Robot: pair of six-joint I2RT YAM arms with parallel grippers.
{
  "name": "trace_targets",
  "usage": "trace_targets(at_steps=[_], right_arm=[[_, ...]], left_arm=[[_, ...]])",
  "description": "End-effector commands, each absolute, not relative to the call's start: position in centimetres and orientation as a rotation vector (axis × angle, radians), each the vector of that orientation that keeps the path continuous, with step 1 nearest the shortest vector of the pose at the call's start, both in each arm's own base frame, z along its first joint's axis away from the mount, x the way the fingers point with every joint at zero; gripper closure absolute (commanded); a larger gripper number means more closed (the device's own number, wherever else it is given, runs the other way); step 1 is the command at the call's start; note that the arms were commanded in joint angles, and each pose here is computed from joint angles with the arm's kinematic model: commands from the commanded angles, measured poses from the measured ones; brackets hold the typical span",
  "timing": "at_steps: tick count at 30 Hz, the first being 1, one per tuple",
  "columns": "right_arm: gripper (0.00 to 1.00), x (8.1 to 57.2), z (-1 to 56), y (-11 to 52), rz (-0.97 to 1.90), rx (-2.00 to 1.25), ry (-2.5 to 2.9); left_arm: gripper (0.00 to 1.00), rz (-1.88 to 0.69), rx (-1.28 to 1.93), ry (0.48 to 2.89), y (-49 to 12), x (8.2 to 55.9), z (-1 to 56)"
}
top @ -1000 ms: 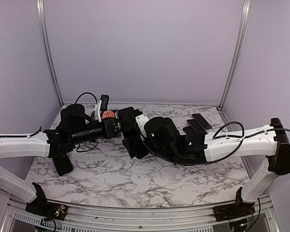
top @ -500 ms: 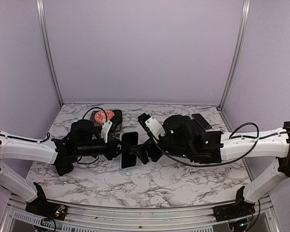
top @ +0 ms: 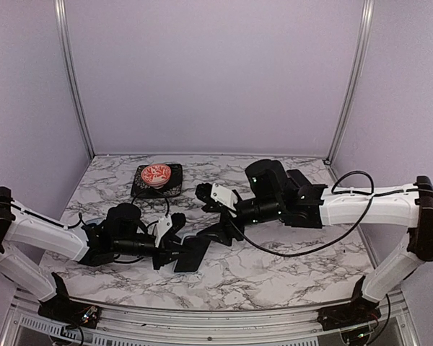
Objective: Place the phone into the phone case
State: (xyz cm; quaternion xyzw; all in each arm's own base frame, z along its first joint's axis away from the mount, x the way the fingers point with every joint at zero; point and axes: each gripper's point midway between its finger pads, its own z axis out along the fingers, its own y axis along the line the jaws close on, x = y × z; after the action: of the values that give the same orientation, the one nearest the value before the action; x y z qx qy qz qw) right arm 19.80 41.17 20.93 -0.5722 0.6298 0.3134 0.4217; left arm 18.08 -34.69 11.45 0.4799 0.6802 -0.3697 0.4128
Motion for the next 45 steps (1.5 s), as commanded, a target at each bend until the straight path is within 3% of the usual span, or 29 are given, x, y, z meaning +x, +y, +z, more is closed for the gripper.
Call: trace_targets(at_steps=[1,16,20,23,24,28,30,33,35,37,39,40,43,45], right_arm=[[0.29,18.5,20.7,42.8,0.861,-1.616,1.497],[0.54,17.5,17.3,45.0,1.022,-1.721,1.531],[0.70,17.5,17.4,45.3,1.041,-1.717,1.533],[0.98,17.8,17.1,45.3,1.027,-1.706,1.555],[1.00,17.9,16.9,45.3,1.018,-1.704,1.566],[1.00,18.3,16.9,45.2,0.989,-1.686,1.588],[1.00,18.5,17.2,45.2,0.973,-1.674,1.587],[1.00,18.7,17.6,45.1,0.953,-1.665,1.577],[1.00,18.8,18.0,45.0,0.942,-1.658,1.571],[1.00,18.8,18.3,44.9,0.933,-1.657,1.565],[1.00,18.8,18.5,44.6,0.922,-1.655,1.562],[1.00,18.8,18.6,44.5,0.914,-1.653,1.561],[1.00,18.8,18.6,44.2,0.898,-1.652,1.567],[1.00,18.8,18.6,44.1,0.900,-1.654,1.566]], left_arm=[[0.92,-0.968,1.240,1.461,-35.6,17.3,14.6],[0.91,-0.990,1.255,1.455,-35.5,16.8,13.9],[0.91,-0.993,1.259,1.455,-35.4,16.6,13.8],[0.89,-0.993,1.259,1.458,-35.3,16.6,13.8],[0.87,-0.995,1.258,1.459,-35.3,16.6,13.8],[0.60,-1.000,1.224,1.465,-35.2,16.8,14.5],[0.53,-0.996,1.205,1.460,-35.1,16.9,15.0],[0.53,-0.984,1.192,1.442,-34.9,17.0,15.7],[0.64,-0.981,1.200,1.435,-34.8,16.9,15.7],[0.81,-0.980,1.209,1.444,-34.8,16.8,15.2],[0.85,-0.985,1.218,1.453,-34.7,16.6,14.8],[0.82,-0.988,1.222,1.455,-34.6,16.5,14.6],[0.56,-0.989,1.237,1.458,-34.5,16.2,14.3],[0.52,-0.974,1.247,1.468,-34.4,16.3,13.8]])
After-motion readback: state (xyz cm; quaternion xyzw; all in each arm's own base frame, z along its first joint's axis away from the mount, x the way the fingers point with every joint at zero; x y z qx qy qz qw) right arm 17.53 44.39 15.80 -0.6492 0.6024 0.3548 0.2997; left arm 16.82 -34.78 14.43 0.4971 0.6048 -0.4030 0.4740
